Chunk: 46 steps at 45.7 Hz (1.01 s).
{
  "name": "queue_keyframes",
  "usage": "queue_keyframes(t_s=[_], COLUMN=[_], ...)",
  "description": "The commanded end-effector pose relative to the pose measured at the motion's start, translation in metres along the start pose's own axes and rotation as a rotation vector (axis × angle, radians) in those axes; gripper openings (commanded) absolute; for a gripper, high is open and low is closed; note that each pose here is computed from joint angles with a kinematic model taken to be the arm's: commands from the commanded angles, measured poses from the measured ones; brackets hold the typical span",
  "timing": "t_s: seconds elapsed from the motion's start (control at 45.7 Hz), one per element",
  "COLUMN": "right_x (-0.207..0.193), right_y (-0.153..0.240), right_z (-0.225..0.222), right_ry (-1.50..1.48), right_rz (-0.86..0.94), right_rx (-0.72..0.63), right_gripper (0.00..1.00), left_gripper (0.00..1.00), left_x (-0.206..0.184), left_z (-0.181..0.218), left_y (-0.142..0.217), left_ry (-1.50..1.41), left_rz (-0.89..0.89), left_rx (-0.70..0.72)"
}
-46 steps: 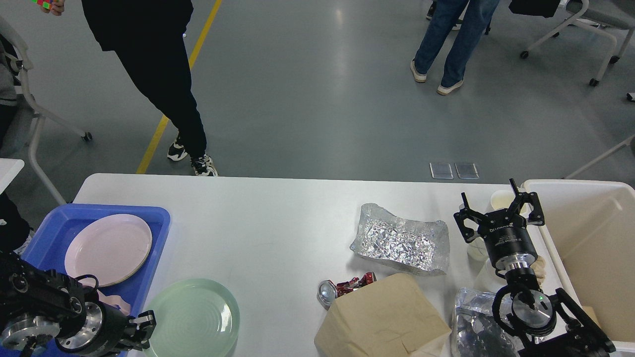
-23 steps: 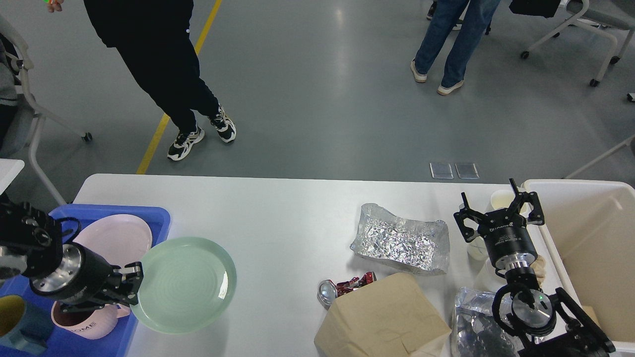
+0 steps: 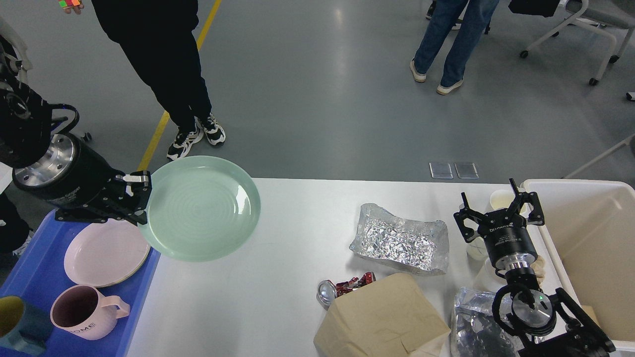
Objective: Tidy desktop
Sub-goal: 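Lift the pale green plate toward the blue tray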
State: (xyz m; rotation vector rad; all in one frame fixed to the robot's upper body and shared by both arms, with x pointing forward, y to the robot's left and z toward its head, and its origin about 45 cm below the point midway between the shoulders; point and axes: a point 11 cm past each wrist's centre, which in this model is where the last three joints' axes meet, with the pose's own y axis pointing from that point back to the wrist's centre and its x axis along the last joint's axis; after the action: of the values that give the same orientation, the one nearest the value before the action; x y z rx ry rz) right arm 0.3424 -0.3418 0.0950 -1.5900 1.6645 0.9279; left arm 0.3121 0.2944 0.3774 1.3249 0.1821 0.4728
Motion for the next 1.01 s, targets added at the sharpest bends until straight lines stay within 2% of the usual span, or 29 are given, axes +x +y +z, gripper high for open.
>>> queue_keyframes(t_s=[0.0,0.109,0.46,0.854,0.985], right_x=[0.0,0.0,0.0,0.0,0.0], right_y=[0.0,0.0,0.0,0.0,0.0], right_z=[0.0,0.0,0.0,0.0,0.0], right_ry=[0.0,0.002,0.0,0.0,0.0], right_rz=[0.001,-0.001,0.0,0.0,-0.001], right_rx=[0.0,0.0,0.0,0.0,0.0], right_gripper=[1.0,1.0,1.0,1.0,1.0], left_gripper=[0.0,0.0,0.0,0.0,0.0], left_x=[-0.001,0.001,0.029,0.102,0.116], left_z=[0.008,0.0,-0.034,-0.134,-0.161], left_y=[0.023,0.026,0.033,-0.018,-0.042], left_ry=[0.06,0.1,0.177,0.333,0.359], left_rz=[-0.041,-0.047,0.026,0.138,0.159], left_rx=[-0.107,-0.141,-0.116,-0.051,-0.002])
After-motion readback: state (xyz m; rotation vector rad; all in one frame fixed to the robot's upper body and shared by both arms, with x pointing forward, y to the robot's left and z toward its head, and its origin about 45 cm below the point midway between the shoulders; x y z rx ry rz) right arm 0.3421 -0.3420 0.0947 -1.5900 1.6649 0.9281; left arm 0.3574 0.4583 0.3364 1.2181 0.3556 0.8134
